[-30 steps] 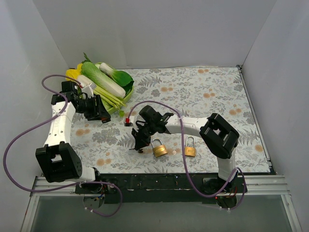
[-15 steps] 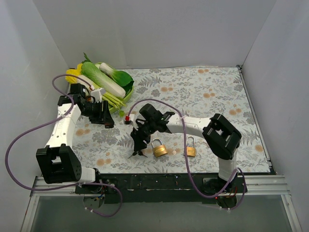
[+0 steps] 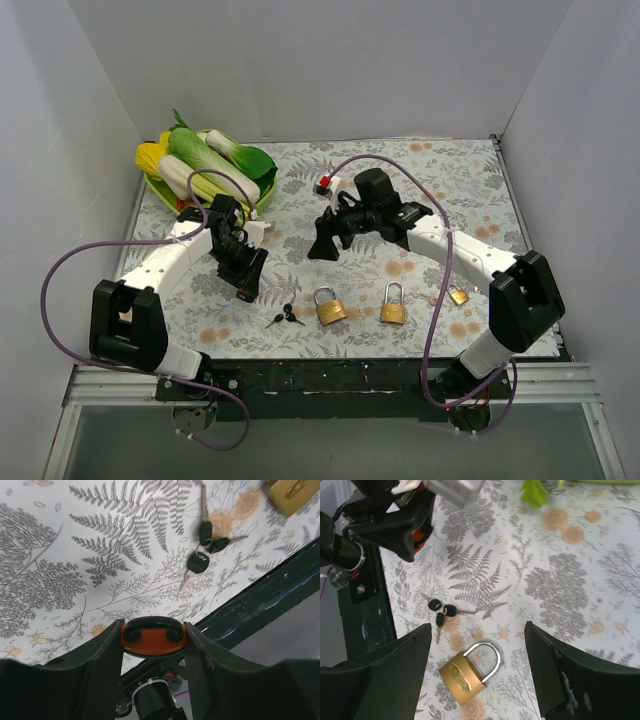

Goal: Lock with the key
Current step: Place the lock at the center of the board.

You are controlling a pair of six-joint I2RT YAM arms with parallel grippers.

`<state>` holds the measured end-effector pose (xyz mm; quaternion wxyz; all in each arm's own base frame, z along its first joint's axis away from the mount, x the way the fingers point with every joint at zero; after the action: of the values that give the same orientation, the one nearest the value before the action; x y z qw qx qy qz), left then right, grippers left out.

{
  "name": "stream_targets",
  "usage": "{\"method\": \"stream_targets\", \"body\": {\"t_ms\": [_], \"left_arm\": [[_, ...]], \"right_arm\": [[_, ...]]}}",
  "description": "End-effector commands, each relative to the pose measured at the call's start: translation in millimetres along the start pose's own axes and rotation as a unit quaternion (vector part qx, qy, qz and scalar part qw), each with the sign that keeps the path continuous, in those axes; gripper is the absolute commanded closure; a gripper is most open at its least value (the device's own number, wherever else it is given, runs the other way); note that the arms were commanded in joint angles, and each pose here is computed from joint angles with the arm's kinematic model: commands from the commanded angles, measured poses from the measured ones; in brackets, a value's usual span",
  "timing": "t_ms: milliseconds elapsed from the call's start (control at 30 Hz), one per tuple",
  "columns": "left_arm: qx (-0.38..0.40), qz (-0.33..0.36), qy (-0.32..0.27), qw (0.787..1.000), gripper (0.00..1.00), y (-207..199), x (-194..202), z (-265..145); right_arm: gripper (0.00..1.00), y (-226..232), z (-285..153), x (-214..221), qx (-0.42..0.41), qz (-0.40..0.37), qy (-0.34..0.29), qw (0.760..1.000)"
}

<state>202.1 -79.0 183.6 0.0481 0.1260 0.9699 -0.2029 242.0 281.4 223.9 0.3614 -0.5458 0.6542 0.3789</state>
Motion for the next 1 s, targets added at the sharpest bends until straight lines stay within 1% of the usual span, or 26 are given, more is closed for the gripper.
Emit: {"method": "stream_targets", "body": {"t_ms": [0, 100, 167, 400, 533, 633, 800, 900, 933, 967], "left_arm": [[-0.04, 0.029, 0.06, 0.997, 1.0, 7.4, 16.2, 15.3], [-0.058, 0.025, 0.121, 0.991, 1.0, 11.3, 36.2, 27.6], [-0.071, 0.021, 0.135, 0.988, 1.0, 14.6, 42.7, 31.0], [-0.095, 0.015, 0.12, 0.988, 1.0, 19.0, 30.7, 38.8], [-0.09, 0.008, 0.135, 0.987, 1.0, 21.0, 22.0, 50.2], [-0.096, 0.008, 0.132, 0.987, 1.0, 20.9, 15.8, 54.0], [-0.103, 0.014, 0.145, 0.984, 1.0, 19.5, 18.5, 63.3], [-0.113, 0.01, 0.153, 0.982, 0.97, 23.0, 21.3, 68.6], [-0.113, 0.008, 0.158, 0.981, 0.93, 23.8, 23.1, 70.4], [-0.114, 0.007, 0.161, 0.98, 0.92, 24.5, 23.5, 71.7]], "right_arm": [[0.18, -8.8, -24.1, 2.5, 0.028, 0.008, -0.011, 0.999], [0.18, -12.7, -32.4, 5.7, 0.038, 0.012, -0.013, 0.999], [0.18, -14.1, -35.1, 7.5, 0.042, 0.012, -0.013, 0.999], [0.18, -13.7, -33.7, 9.4, 0.034, 0.021, -0.016, 0.999], [0.18, -15.3, -35.7, 9.6, 0.039, 0.016, -0.013, 0.999], [0.18, -17.1, -39.7, 9.8, 0.044, 0.017, -0.012, 0.999], [0.18, -17.3, -41.5, 14.9, 0.043, 0.021, -0.01, 0.999], [0.18, -17.4, -41.0, 16.1, 0.041, 0.024, -0.009, 0.999], [0.18, -17.0, -41.2, 16.2, 0.04, 0.024, -0.009, 0.999], [0.18, -17.1, -40.9, 16.5, 0.039, 0.024, -0.009, 0.999]]}}
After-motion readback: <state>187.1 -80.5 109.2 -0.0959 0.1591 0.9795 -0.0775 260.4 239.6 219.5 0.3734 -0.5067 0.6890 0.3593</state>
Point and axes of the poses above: each gripper's point midway between its finger pads, its own z axis out along the fingers, its own y axis along the line the jaws close on, x = y × z, the point moved 9 cm from there along -z, back along the fingers, and after that the axes turned 15 degrees about -z, right-handed, at the moved point
